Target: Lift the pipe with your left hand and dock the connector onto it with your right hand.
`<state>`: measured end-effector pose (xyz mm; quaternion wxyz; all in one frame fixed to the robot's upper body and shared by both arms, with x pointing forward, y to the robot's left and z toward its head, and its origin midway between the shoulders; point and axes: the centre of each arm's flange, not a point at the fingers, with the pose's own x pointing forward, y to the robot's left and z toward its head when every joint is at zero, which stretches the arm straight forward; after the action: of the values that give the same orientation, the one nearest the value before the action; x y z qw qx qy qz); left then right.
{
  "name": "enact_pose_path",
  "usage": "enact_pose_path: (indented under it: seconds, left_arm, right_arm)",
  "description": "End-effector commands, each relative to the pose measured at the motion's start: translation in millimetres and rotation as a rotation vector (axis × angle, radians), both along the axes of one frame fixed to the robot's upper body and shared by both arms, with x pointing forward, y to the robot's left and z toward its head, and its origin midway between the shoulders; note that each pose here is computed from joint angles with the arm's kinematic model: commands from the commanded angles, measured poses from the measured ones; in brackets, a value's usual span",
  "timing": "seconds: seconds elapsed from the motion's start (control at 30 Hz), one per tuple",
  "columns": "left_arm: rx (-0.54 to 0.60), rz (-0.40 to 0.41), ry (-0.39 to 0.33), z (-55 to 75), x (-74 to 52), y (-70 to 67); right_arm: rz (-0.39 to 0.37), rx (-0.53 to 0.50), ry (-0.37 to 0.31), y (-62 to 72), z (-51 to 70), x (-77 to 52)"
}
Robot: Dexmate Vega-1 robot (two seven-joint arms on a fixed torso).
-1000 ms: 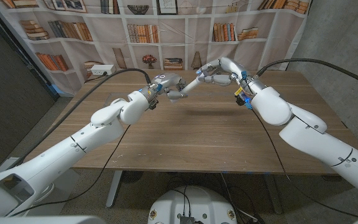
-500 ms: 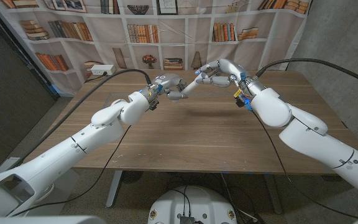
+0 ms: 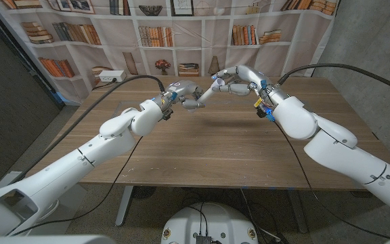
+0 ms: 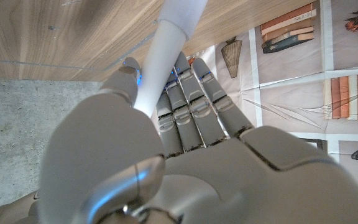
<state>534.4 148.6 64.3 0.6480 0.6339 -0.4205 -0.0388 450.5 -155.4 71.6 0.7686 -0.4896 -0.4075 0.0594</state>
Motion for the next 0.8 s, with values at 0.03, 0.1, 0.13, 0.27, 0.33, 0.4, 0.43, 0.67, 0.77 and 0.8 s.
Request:
enact_pose_path:
  seconds: [0.03, 0.1, 0.13, 0.27, 0.33, 0.4, 0.43, 0.67, 0.77, 0.8]
  left_arm:
    - [-0.002, -0.006, 0.01, -0.9, 1.0, -0.1]
    - [-0.003, -0.008, 0.011, -1.1, 1.0, -0.2]
    - [-0.004, -0.009, 0.012, -1.2, 1.0, -0.5]
    - [-0.003, -0.011, 0.014, -1.7, 1.0, -1.7]
    - [-0.001, -0.011, 0.016, -1.9, 1.1, -2.3]
    - [0.0, -0.011, 0.018, -2.1, 1.2, -2.9]
    - [0.001, -0.011, 0.019, -2.1, 1.3, -3.3]
    - [0.012, -0.013, 0.023, -2.4, 1.8, -7.2]
    - [0.018, -0.015, 0.027, -2.6, 2.3, -9.4]
    - [0.021, -0.015, 0.028, -2.7, 2.6, -10.3]
  right_arm:
    - [-0.008, -0.013, 0.012, 1.3, -1.2, -0.3]
    - [-0.01, -0.017, 0.015, 1.4, -1.3, 0.0]
    - [-0.01, -0.018, 0.015, 1.4, -1.3, 0.0]
    - [-0.011, -0.021, 0.018, 1.3, -1.2, 0.0]
    - [-0.011, -0.021, 0.019, 1.1, -1.0, -0.1]
    - [-0.011, -0.023, 0.019, 0.6, -0.7, -0.2]
    - [-0.01, -0.022, 0.019, 0.4, -0.7, -0.2]
    - [-0.008, -0.011, 0.005, -2.9, 0.1, -2.1]
    - [-0.009, -0.004, 0.0, -4.8, 0.4, -2.6]
    - [-0.008, -0.003, -0.001, -5.5, 0.6, -2.7]
